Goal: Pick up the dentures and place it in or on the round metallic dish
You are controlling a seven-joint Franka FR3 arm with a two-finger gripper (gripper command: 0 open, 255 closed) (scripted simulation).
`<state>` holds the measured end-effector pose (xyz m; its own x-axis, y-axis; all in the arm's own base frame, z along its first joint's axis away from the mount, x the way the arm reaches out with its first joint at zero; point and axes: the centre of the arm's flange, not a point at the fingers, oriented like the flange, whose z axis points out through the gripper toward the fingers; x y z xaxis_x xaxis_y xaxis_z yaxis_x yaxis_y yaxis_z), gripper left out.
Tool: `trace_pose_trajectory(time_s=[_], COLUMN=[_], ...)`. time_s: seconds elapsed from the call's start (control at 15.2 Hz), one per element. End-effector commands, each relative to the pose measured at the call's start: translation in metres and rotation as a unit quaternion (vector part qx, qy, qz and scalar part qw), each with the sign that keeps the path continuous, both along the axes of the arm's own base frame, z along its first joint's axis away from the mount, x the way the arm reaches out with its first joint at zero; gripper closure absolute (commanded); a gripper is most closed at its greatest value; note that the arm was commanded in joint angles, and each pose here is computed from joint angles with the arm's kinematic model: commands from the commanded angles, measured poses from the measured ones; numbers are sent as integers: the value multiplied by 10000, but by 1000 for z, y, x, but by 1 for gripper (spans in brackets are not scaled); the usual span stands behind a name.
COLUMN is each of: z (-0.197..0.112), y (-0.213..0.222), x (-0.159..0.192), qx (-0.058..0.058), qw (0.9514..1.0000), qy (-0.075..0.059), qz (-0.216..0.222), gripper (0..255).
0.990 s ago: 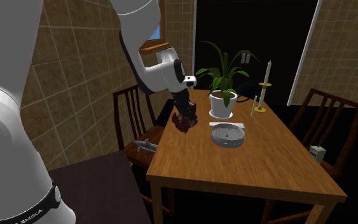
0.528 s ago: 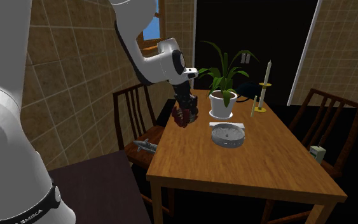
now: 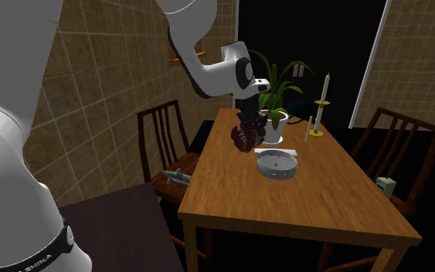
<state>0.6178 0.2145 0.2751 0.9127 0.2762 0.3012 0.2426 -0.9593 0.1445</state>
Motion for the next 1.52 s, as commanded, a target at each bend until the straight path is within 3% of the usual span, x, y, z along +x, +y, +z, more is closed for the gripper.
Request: trace_pose_trajectory(time_s=[0.0, 0.26, 1.45], z=[4, 11, -83], y=[-14, -40, -40], x=[21, 63, 63], qx=[2, 2, 2], qw=[10000, 10000, 10000], qy=[-4, -4, -4], qz=[9, 9, 9], gripper=[255, 255, 255])
